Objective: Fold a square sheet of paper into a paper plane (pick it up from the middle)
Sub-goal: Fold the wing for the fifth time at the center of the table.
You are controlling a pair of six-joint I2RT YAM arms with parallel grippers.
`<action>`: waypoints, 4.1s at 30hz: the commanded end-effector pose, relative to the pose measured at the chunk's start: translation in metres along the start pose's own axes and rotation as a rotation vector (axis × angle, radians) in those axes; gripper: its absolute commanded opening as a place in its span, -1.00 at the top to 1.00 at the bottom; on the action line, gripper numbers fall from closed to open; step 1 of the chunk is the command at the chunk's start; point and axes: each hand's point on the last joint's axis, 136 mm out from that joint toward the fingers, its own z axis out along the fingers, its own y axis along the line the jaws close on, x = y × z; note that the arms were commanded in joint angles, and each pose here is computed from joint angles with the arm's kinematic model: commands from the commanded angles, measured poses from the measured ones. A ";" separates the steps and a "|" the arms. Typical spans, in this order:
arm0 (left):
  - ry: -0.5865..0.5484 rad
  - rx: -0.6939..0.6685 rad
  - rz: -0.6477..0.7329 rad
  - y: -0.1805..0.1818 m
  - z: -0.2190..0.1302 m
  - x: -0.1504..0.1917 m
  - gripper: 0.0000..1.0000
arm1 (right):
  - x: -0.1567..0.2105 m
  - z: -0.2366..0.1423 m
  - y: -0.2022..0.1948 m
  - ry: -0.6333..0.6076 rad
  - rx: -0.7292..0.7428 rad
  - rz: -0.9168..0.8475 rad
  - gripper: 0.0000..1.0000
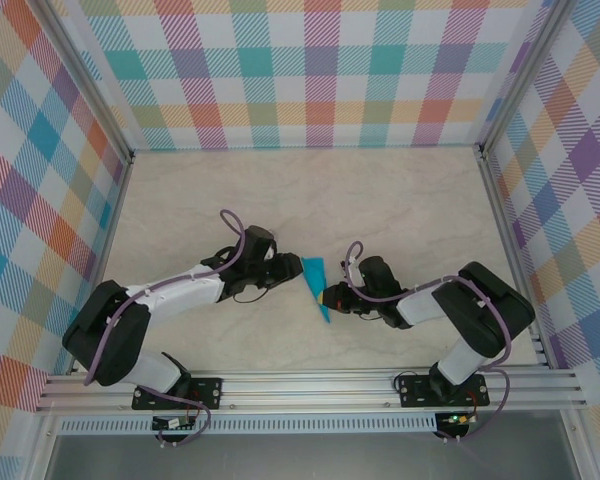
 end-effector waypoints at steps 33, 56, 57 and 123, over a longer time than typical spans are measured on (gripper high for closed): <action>0.150 0.173 0.113 -0.027 0.072 0.027 0.23 | 0.012 0.003 -0.041 0.029 0.036 0.240 0.95; 0.205 0.015 0.078 0.025 0.096 0.045 0.30 | 0.017 -0.012 -0.035 0.065 0.106 0.247 0.73; 0.207 0.017 0.080 0.024 0.096 0.045 0.30 | 0.018 -0.012 -0.036 0.075 0.114 0.251 0.73; 0.277 -0.070 0.043 0.033 0.105 0.053 0.38 | 0.003 -0.037 0.049 0.091 0.071 0.071 0.76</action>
